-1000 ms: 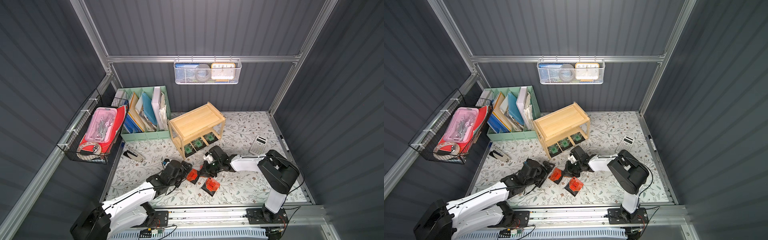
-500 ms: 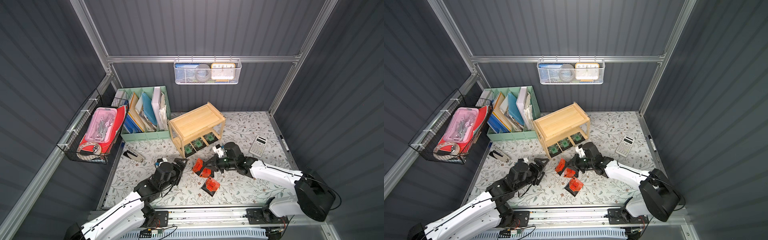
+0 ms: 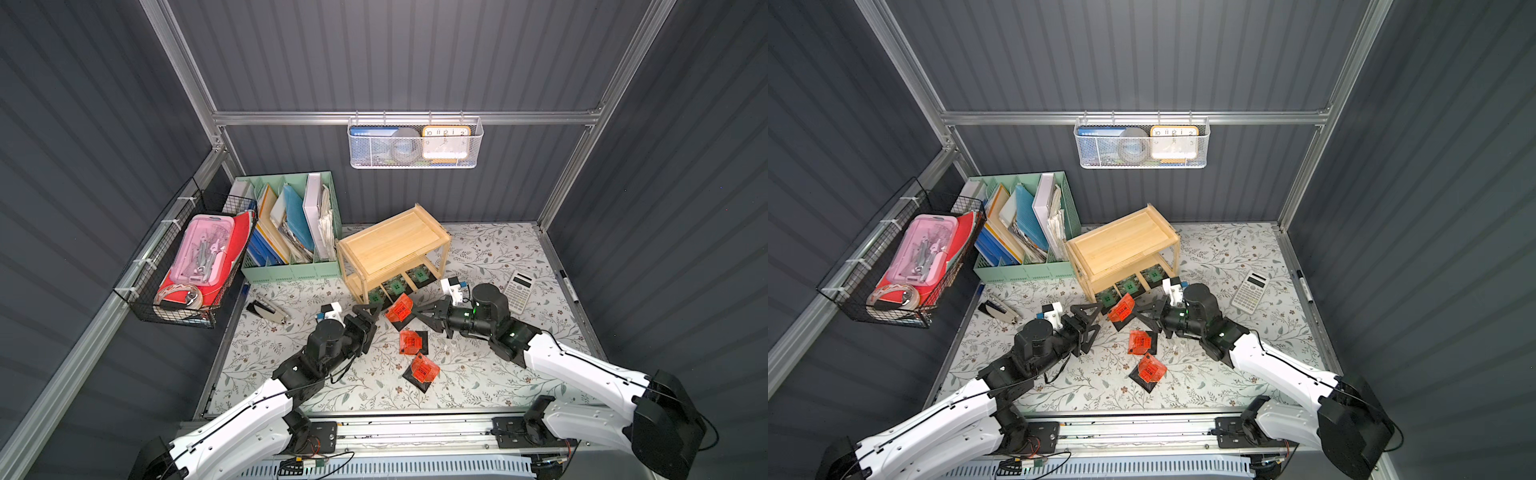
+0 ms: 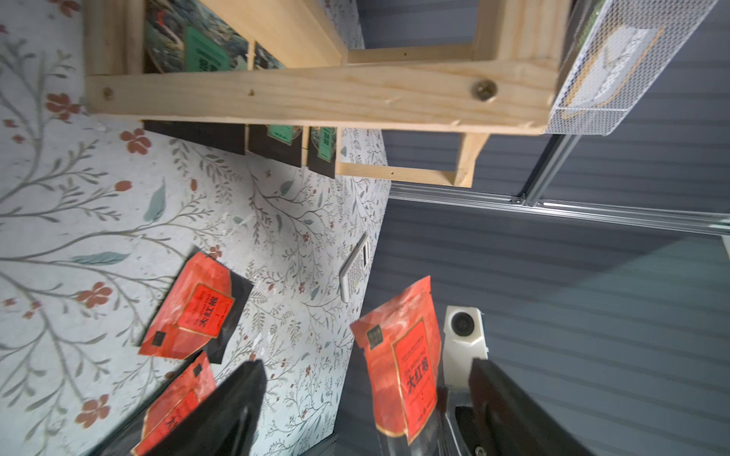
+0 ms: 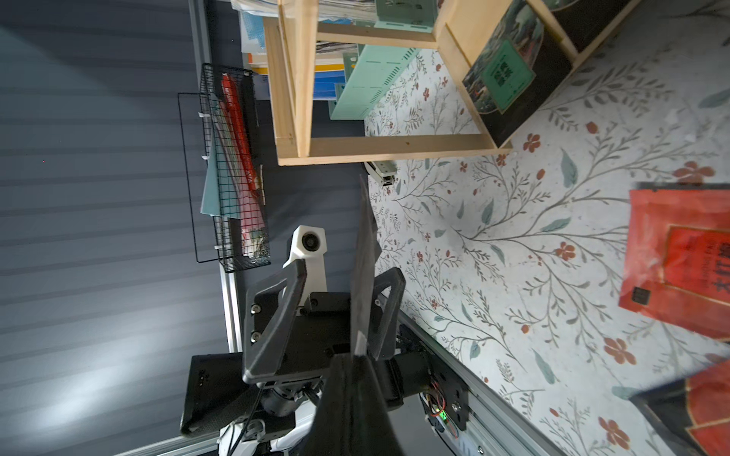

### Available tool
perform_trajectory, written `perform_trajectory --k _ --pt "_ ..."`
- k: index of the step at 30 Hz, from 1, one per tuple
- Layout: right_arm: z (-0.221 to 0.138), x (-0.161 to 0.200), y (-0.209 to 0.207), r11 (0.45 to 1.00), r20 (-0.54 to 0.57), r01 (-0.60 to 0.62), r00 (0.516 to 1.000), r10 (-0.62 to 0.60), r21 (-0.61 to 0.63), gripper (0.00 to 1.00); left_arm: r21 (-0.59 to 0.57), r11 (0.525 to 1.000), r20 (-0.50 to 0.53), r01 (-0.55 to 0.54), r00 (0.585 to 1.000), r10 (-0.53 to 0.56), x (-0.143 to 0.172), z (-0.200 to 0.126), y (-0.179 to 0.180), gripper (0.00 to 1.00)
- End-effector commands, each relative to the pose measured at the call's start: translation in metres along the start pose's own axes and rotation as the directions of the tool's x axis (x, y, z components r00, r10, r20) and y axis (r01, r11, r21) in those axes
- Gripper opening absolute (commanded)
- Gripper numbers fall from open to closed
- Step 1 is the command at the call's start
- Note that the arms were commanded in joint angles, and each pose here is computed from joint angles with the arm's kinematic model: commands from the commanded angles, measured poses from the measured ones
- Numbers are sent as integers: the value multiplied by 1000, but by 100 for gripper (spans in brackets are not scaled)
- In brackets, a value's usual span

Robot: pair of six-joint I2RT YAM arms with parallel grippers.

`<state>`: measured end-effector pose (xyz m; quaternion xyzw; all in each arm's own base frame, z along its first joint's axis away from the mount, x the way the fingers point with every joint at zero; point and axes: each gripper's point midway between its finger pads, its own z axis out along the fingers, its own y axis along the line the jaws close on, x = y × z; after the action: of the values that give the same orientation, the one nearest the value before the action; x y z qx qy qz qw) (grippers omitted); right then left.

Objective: Place the tea bags on the shelf by color
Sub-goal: Pick up the tea bag from the center of the board.

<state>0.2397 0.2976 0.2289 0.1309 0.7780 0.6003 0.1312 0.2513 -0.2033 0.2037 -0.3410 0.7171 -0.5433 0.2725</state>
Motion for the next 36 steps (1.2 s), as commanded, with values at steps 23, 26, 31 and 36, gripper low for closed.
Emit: perform_trajectory --k 23,26,31,36 --pt "-20 4 17 995 35 -14 999 17 -101 0 178 981 -73 -74 993 88 14 13 -58 37" --pt "-20 5 16 995 32 -19 999 22 -95 0 172 982 -83 -80 992 95 16 17 -59 32" --pt "-21 5 14 996 33 -20 999 23 -89 0 161 982 -81 -94 991 108 16 18 -62 22" --pt "-22 3 13 997 48 -13 999 17 -76 0 146 984 -63 -106 991 117 12 14 -62 13"
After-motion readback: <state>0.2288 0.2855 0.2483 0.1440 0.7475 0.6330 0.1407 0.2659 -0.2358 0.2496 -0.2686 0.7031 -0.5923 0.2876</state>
